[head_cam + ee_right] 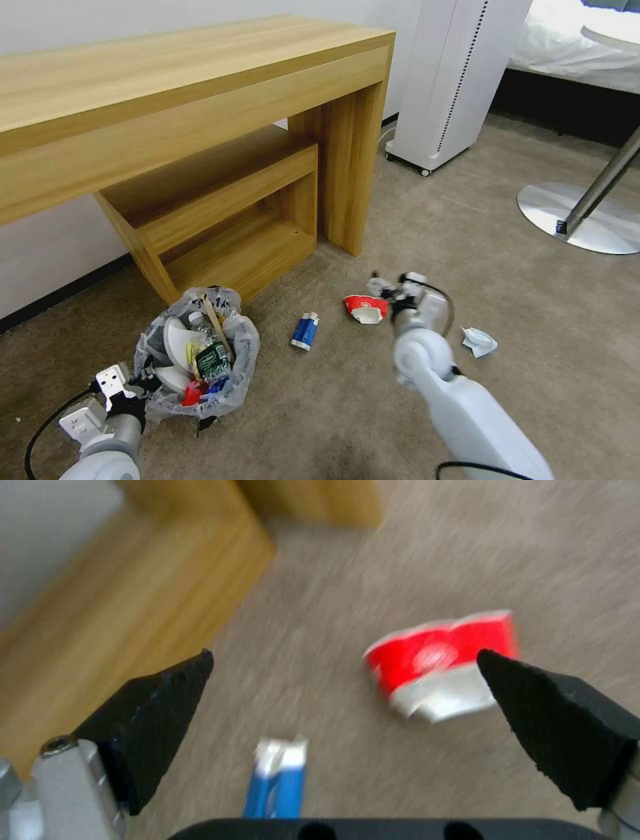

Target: Pick up the trash bin and place the garbage on the floor into it.

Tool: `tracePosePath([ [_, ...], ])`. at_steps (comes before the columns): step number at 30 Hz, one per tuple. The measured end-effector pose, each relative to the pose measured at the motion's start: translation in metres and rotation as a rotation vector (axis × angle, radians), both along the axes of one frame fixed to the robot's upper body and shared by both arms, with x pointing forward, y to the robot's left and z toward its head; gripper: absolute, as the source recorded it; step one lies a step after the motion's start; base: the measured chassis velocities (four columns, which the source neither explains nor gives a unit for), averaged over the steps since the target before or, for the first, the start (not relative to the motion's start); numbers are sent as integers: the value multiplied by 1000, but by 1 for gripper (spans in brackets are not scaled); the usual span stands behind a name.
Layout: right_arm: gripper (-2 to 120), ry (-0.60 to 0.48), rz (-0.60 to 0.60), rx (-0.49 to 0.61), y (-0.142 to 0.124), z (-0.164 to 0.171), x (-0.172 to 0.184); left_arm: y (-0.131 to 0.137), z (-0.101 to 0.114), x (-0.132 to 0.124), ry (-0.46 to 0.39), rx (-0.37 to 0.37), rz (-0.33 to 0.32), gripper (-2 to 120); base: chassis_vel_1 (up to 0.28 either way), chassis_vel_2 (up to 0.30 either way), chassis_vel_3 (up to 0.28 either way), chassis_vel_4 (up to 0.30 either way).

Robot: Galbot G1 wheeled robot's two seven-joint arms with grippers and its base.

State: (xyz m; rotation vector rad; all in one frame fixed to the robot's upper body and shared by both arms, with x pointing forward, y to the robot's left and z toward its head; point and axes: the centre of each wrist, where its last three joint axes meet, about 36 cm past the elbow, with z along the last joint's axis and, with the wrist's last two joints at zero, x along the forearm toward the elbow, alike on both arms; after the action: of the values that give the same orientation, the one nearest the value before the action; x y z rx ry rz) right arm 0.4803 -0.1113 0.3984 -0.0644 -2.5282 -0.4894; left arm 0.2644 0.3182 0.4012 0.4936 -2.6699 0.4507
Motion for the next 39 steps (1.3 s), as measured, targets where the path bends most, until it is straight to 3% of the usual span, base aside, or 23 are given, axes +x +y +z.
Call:
tracePosePath([
  [3, 100, 82, 33, -26, 29, -12, 20, -2, -4, 0, 1, 1, 8, 0, 0, 0, 0, 0],
  [8, 100, 132, 23, -36, 47, -21, 37, -4, -5, 1, 1, 2, 10, 0, 0, 0, 0, 0],
  [11, 100, 189, 11, -59, 61, -43, 45, -3, -5, 1, -2, 3, 12, 0, 0, 0, 0, 0],
  [27, 100, 263, 60, -86, 104, -100, 51, -4, -2, 0, -13, 4, 14, 0, 0, 0, 0, 0],
  [39, 100, 269, 81, -129, 107, -119, 69, -6, 5, -4, -29, 6, 4, 0, 0, 0, 0, 0],
])
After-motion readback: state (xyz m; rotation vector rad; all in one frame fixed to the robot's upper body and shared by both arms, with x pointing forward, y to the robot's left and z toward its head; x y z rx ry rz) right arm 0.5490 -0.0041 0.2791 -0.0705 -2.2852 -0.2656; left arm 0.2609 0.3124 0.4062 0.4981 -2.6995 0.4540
